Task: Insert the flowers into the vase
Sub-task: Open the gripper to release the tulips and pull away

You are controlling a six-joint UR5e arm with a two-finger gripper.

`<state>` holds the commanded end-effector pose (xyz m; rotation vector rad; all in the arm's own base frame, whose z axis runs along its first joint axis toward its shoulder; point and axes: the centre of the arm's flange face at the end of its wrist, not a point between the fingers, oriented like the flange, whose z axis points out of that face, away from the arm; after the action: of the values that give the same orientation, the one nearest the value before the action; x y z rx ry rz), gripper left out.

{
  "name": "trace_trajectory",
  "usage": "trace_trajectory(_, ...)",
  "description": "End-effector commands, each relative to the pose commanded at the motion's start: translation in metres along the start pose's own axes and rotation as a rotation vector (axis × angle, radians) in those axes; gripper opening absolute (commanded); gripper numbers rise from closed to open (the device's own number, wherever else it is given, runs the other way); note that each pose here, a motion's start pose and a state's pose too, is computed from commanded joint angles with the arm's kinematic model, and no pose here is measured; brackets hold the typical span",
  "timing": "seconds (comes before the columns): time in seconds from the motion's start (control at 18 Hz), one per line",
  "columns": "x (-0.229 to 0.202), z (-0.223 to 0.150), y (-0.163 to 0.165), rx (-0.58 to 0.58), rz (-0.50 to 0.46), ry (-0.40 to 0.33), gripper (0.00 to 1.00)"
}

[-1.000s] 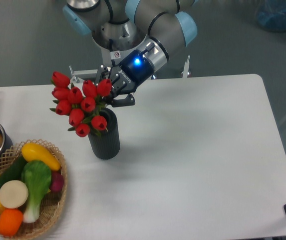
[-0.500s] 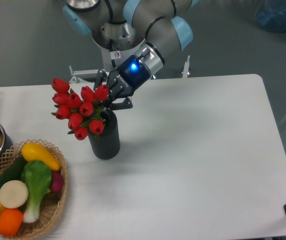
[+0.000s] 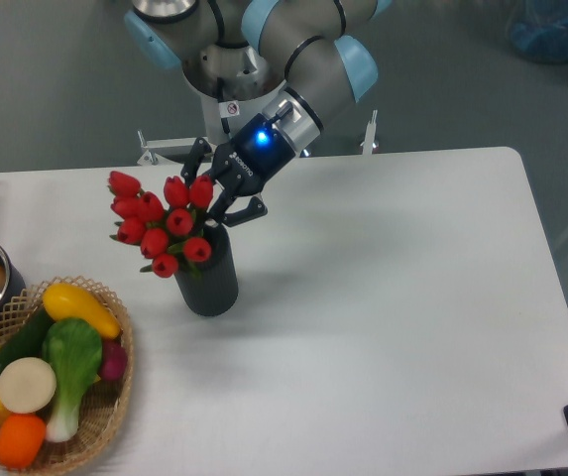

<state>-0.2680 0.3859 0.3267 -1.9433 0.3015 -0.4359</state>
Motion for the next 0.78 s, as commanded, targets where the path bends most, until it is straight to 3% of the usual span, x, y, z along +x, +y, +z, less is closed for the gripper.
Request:
trace_trajectory(0.06, 0.001, -0.001, 0.0, 0.0, -0.002, -0.001, 0.68)
trace_trajectory(0.17, 0.002, -0.004, 0.0, 0.001, -0.002, -0.009, 1.0)
trace_trajectory(0.5, 0.006, -0.021, 0.001, -0.051, 0.009, -0.06, 1.0)
trace_trajectory(0.78, 0.002, -0.073, -0.008, -0.09, 0.042, -0.197, 1.0)
